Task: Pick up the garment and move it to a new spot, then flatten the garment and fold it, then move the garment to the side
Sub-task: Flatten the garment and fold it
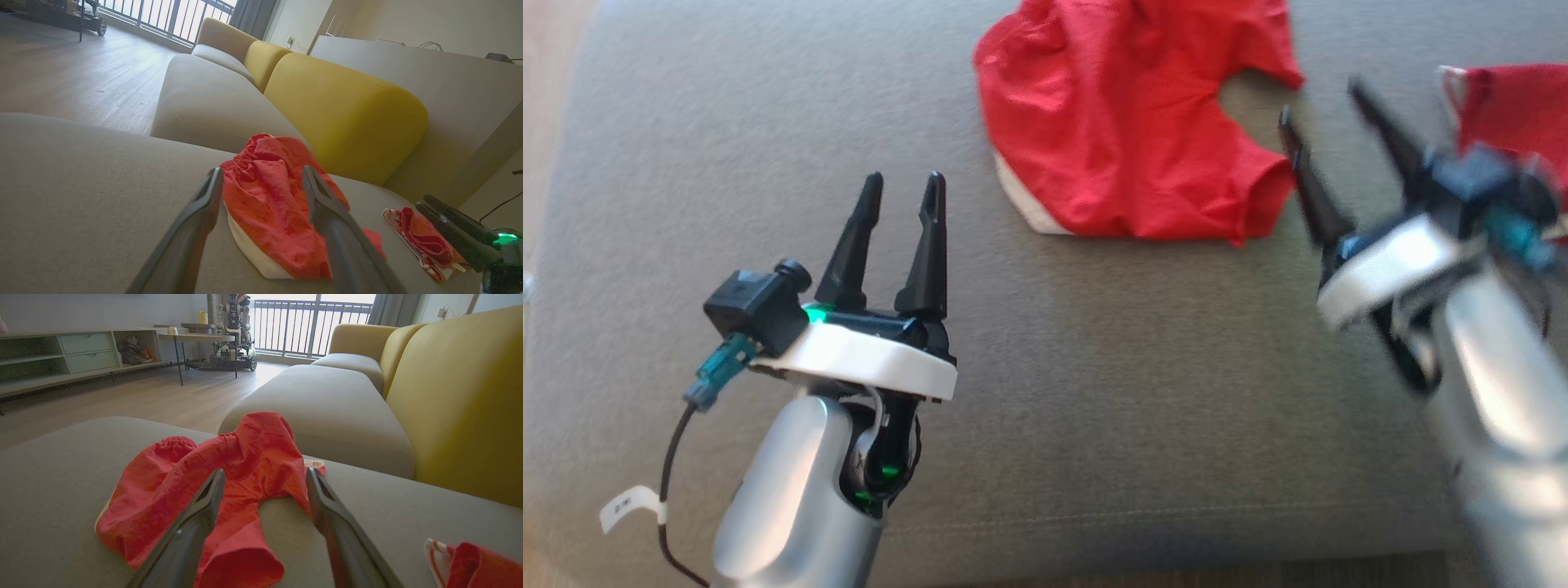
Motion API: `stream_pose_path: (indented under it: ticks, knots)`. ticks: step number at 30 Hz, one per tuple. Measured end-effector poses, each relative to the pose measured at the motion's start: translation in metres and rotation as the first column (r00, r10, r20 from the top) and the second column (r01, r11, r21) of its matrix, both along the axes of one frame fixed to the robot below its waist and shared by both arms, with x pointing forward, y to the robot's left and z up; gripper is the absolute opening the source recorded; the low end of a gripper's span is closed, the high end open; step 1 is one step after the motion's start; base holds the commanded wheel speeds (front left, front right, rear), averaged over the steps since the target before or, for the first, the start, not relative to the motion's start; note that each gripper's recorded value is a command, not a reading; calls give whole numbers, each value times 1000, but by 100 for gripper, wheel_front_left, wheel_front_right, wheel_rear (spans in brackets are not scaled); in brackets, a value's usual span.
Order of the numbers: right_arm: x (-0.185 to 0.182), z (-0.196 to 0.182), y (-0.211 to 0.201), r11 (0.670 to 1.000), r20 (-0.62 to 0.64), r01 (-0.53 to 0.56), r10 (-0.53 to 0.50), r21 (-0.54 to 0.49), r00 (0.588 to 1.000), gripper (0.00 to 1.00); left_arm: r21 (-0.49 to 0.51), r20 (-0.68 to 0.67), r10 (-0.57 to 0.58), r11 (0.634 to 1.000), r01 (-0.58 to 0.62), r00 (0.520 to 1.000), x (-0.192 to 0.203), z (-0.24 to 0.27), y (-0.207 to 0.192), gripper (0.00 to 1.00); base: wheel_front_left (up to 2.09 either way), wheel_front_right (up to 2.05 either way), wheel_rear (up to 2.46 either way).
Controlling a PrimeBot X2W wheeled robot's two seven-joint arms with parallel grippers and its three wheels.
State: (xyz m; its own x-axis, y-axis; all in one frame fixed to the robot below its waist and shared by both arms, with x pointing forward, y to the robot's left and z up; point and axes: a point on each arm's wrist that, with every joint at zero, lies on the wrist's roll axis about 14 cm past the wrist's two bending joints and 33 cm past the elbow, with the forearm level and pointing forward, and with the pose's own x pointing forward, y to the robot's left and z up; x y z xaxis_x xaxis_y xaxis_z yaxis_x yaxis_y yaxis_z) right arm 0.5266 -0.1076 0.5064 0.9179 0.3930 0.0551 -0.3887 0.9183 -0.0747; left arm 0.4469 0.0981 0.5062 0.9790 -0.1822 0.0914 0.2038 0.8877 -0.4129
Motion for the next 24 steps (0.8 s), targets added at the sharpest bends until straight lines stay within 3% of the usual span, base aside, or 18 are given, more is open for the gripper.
stream_pose_path:
  ticks: [7, 16, 24]
  knots:
    - [-67, -27, -22, 985, -101, 137, -126, 107, 987, 100, -7, 21, -66, 998, 66, 998, -1, 7, -24, 100, 0, 0, 0]
    - [-69, -32, -9, 990, -135, 109, -97, 87, 986, 100, -3, 0, -54, 999, 54, 999, -8, 0, -17, 100, 0, 0, 0]
    - [-68, -77, -2, 989, -299, 124, -96, 77, 949, 100, 9, -18, -16, 1000, 16, 1000, -11, -5, -3, 100, 0, 0, 0]
